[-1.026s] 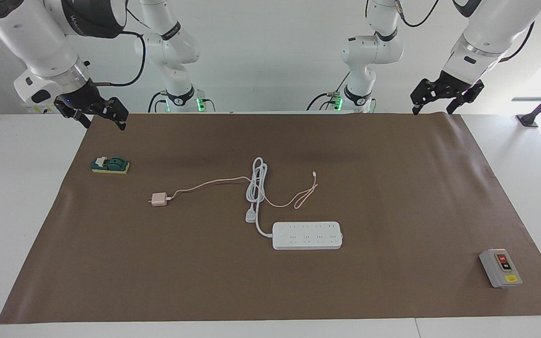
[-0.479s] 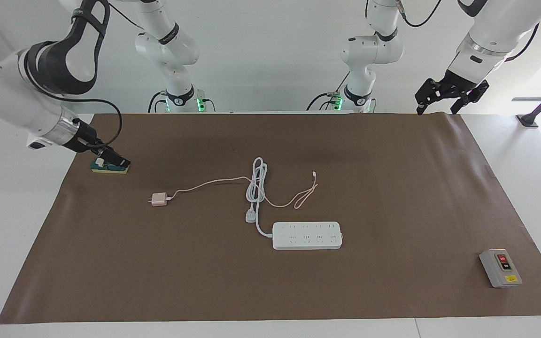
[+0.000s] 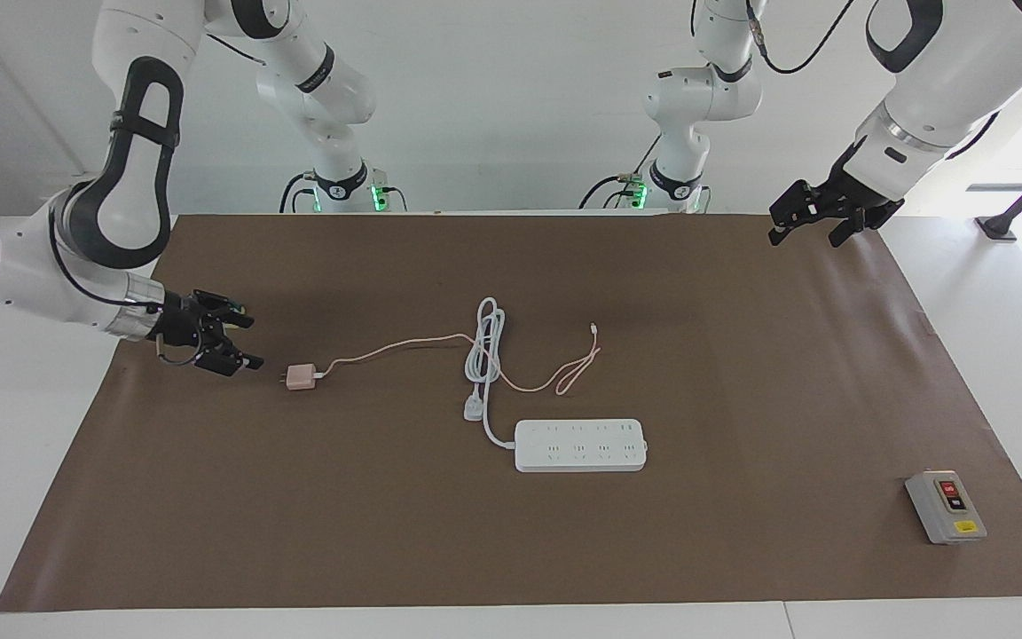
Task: Plug charger into power strip
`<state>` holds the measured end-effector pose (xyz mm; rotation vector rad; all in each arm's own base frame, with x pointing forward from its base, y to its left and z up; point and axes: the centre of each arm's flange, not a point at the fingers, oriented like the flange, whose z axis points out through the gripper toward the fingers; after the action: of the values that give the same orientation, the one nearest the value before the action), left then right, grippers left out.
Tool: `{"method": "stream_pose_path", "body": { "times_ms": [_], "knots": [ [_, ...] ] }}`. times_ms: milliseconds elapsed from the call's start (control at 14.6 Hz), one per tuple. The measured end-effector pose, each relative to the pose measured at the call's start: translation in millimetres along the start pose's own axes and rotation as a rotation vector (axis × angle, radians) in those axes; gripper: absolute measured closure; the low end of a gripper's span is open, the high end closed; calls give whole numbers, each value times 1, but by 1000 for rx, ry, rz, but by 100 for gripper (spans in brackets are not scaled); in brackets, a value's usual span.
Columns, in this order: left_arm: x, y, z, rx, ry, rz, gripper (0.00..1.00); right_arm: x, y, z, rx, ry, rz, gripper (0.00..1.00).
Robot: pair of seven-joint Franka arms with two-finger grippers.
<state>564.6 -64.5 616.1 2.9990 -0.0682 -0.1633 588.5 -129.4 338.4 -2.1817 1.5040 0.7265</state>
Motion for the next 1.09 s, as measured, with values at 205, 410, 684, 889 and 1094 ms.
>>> {"method": "stream_pose_path", "body": {
  "times_ms": [205,410,684,889,1094],
  "knots": [
    [22,42,30,-105,-33,60,0,23,-3,35,-15,-68,99,0],
    [50,71,68,-275,-59,71,0,37,-4,64,-31,-131,150,0],
    [84,88,107,-589,-77,62,0,50,-4,76,-30,-154,172,0],
    [100,100,122,-854,-78,51,0,51,-7,78,4,-161,178,0],
    [112,104,151,-1058,-83,54,0,60,-2,92,26,-162,160,0]
  ]
}}
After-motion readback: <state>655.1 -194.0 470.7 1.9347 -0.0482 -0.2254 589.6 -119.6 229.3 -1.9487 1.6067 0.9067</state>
